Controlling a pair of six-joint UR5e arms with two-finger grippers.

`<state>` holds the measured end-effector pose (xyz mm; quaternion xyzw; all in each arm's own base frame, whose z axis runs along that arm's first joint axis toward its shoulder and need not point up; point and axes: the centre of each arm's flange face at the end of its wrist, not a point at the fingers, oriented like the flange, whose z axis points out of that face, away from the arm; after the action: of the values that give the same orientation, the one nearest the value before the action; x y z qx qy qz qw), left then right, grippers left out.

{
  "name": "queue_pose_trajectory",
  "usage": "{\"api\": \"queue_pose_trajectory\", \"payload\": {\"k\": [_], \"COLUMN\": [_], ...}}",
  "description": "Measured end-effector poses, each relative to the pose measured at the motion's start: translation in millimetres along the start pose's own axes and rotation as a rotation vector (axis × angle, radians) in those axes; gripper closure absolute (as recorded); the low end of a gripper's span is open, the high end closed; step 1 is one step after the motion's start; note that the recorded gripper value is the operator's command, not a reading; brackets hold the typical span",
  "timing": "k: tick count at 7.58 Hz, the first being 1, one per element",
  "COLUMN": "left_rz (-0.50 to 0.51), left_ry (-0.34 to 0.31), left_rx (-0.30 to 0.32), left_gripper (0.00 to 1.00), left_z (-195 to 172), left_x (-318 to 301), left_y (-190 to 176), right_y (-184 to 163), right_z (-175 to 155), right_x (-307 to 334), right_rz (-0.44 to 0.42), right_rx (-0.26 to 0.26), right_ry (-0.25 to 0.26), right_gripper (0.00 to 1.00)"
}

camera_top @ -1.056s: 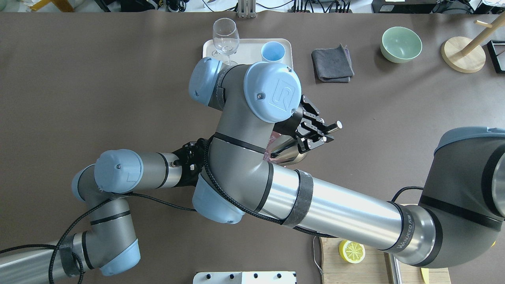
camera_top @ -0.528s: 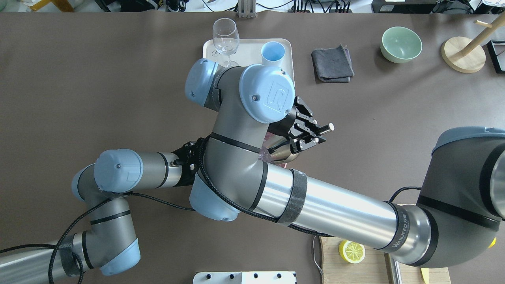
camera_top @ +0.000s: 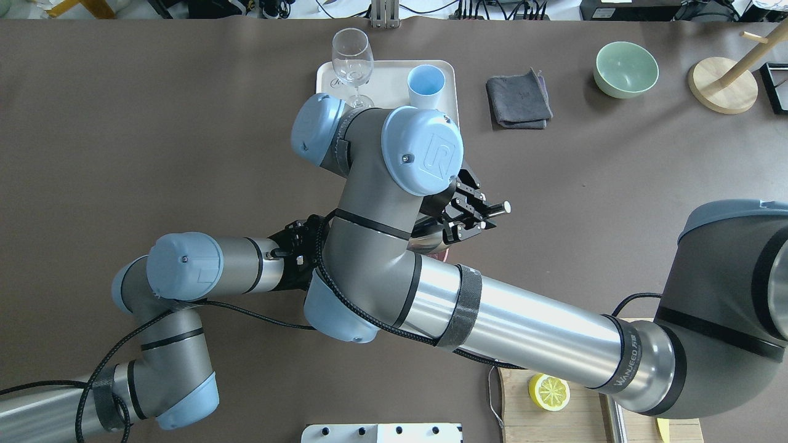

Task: Put ice in cup with scoop
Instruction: 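Lower the scoop with the right gripper into the ice cubes, then drag the scoop through the ice with the right gripper while left steadies bowl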

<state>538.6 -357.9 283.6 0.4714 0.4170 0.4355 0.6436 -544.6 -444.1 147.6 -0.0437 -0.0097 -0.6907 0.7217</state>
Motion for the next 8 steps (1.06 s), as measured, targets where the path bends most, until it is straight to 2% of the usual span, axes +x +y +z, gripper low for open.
{"api": "queue_pose_trajectory", "payload": {"k": [4, 8], "left_rz": [0.000, 0.000], "left_ry": [0.000, -0.001], "left_rx": [0.001, 0.000], "left_gripper": [0.02, 0.02], "left_z": [-0.5, -0.8], "left_x": [0.1, -0.6], "left_y": [-0.5, 0.3], "right_y": [-10.7, -17.0], "right_z": [15.9, 32.6], "right_x": [2.2, 3.4], "right_rz": [0.035, 0.113], "right_rx": [0.068, 0.167], "right_ry": [0.005, 0.019], "right_gripper": [1.00, 1.00]}}
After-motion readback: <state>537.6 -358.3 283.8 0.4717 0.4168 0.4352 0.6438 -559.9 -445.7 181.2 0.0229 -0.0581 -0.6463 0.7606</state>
